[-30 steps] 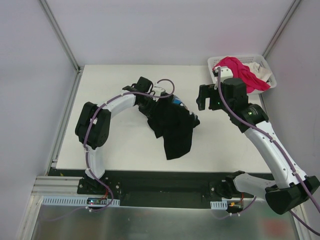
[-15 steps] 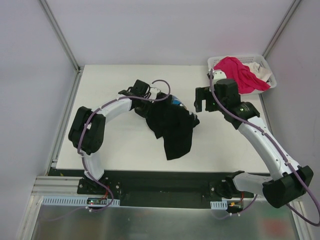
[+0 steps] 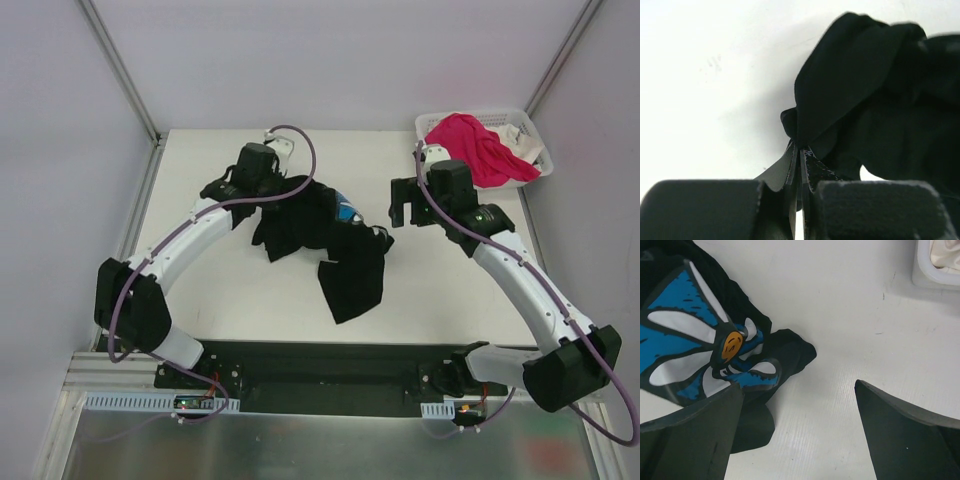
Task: Fold and stack the t-shirts
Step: Flatten out the tshirt
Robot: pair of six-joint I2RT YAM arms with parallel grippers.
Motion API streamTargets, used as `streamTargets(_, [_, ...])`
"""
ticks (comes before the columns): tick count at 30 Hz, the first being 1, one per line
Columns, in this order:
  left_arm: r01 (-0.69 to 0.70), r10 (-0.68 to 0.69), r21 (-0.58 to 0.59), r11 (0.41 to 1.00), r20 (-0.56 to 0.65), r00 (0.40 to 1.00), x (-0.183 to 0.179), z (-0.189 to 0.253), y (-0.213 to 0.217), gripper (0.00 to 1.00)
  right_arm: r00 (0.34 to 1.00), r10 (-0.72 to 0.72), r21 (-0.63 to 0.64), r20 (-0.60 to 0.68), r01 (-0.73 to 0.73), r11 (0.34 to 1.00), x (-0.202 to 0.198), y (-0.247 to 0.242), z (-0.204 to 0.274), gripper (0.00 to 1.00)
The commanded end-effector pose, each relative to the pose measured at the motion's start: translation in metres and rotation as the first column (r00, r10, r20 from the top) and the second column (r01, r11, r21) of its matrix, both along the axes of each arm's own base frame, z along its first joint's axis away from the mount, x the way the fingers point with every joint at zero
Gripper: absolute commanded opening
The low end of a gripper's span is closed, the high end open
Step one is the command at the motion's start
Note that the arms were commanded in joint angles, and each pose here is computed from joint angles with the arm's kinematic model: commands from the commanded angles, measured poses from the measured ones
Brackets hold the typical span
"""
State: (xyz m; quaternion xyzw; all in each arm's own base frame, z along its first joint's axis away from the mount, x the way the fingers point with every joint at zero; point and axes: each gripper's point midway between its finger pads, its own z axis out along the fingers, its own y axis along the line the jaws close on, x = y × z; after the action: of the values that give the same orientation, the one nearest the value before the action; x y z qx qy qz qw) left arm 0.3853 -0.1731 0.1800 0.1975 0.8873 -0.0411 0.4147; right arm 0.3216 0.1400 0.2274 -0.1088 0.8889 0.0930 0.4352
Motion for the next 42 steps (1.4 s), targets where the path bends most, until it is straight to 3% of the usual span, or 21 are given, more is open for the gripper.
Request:
streamTargets(1, [-0.163,0.162,-0.001,0.987,0.123,0.979,0.000,0.037,0.030,0.01,0.999,-0.005,0.044,0.038,0.003,0.999,0.000,0.001,0.012,0.96])
streamTargets(7, [-0.336,0.338,-0.053,0.940,0.258,0.905,-0.011,0.087,0.070,0.01,0.999,-0.013,0.052,0.042,0.011,0.999,-0.004,-0.002,0.013,0.96])
streamTargets(17, [-0.517,0.497,-0.064,0.854,0.396,0.772,-0.046,0.145,0.127,0.03,0.999,-0.008,0.055,0.037,0.006,0.998,-0.013,-0.005,0.011,0.96])
streamTargets(24, [-0.651,0.597,-0.042,0.758,0.448,0.666,-0.067,0.155,0.163,0.04,1.000,-0.002,0.071,0.030,-0.001,0.997,-0.017,-0.003,0.009,0.96])
streamTargets(30, [-0.689,0.660,-0.120,0.715,0.443,0.607,-0.079,0.155,0.173,0.08,1.000,-0.005,0.063,0.020,0.003,0.998,-0.021,-0.006,0.001,0.96])
streamTargets(34, [-0.683,0.668,-0.139,0.717,0.417,0.617,-0.077,0.144,0.169,0.29,1.000,-0.005,0.064,0.008,0.004,0.998,-0.021,-0.005,-0.006,0.96])
streamTargets(37, [-0.679,0.668,-0.144,0.720,0.410,0.621,-0.074,0.143,0.166,0.65,1.000,-0.001,0.061,-0.004,0.001,0.998,-0.020,-0.004,-0.010,0.96])
streamTargets(40, [-0.661,0.656,-0.147,0.736,0.400,0.641,-0.070,0.142,0.160,0.79,1.000,0.008,0.076,-0.019,-0.006,0.997,-0.018,0.001,-0.014,0.97])
streamTargets(42, [-0.623,0.627,-0.151,0.768,0.380,0.681,-0.066,0.139,0.150,0.82,0.999,0.016,0.086,-0.034,-0.013,0.996,-0.017,0.006,-0.019,0.97])
